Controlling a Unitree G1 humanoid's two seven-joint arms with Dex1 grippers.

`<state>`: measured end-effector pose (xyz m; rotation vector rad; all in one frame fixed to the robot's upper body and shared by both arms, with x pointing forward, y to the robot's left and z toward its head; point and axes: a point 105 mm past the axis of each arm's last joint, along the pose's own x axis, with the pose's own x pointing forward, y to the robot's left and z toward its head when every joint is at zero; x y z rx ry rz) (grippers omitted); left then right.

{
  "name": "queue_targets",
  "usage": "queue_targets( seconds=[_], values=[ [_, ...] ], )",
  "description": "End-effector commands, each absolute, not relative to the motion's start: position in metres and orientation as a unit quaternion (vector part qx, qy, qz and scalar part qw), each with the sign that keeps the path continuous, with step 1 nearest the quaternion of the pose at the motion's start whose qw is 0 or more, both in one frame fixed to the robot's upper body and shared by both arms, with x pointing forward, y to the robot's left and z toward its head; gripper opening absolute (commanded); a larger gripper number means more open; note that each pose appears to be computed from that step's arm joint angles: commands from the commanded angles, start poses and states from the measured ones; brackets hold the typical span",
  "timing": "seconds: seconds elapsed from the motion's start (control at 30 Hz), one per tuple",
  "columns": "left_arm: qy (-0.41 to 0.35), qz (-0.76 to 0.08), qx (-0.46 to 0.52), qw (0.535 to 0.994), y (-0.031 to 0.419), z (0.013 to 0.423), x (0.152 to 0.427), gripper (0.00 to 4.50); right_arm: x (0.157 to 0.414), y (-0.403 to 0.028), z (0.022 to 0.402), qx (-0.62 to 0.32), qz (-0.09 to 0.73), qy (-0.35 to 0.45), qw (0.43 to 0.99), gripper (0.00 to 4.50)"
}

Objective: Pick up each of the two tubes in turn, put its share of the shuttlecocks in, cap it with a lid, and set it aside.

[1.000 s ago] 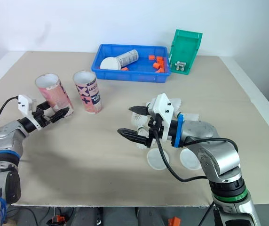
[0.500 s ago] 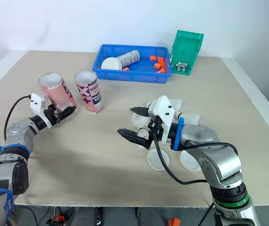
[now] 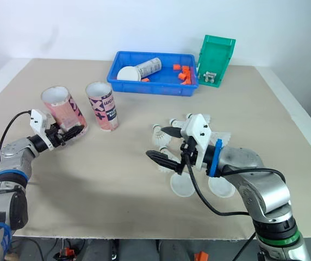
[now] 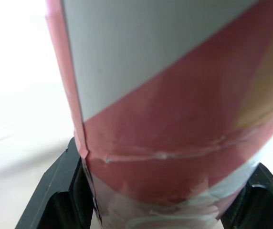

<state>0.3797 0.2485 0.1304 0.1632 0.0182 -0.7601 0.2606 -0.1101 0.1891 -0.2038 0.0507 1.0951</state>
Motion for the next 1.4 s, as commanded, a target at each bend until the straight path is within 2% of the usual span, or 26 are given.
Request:
queue_targets(
  seconds=[0.03, 0.2, 0.33, 0.47, 0.7, 0.9, 1.17, 1.4],
  values=[
    [0.064, -0.477, 0.134, 0.866, 0.238, 0.15, 0.344, 2.75, 0.235, -0.128, 0.202, -0.086, 0.535, 0.041, 0.839, 4.5],
    [0.136, -0.522, 0.19, 0.82, 0.234, 0.153, 0.312, 2.75, 0.206, -0.13, 0.19, -0.043, 0.566, 0.102, 0.817, 4.5],
    [0.178, -0.534, 0.23, 0.794, 0.237, 0.149, 0.3, 2.75, 0.194, -0.122, 0.178, -0.013, 0.574, 0.127, 0.809, 4.5],
    [0.207, -0.541, 0.253, 0.775, 0.239, 0.14, 0.29, 2.75, 0.213, -0.115, 0.152, 0.003, 0.514, 0.152, 0.844, 4.5],
    [0.243, -0.557, 0.297, 0.736, 0.241, 0.135, 0.272, 2.75, 0.22, -0.113, 0.147, 0.01, 0.479, 0.155, 0.864, 4.5],
    [0.242, -0.573, 0.303, 0.723, 0.233, 0.14, 0.27, 2.75, 0.242, -0.112, 0.14, 0.004, 0.429, 0.152, 0.89, 4.5],
    [0.262, -0.581, 0.306, 0.707, 0.233, 0.132, 0.266, 2.75, 0.256, -0.102, 0.133, 0.009, 0.409, 0.153, 0.9, 4.5],
    [0.267, -0.583, 0.31, 0.702, 0.231, 0.129, 0.267, 2.75, 0.271, -0.111, 0.127, -0.005, 0.37, 0.16, 0.915, 4.5]
  ],
)
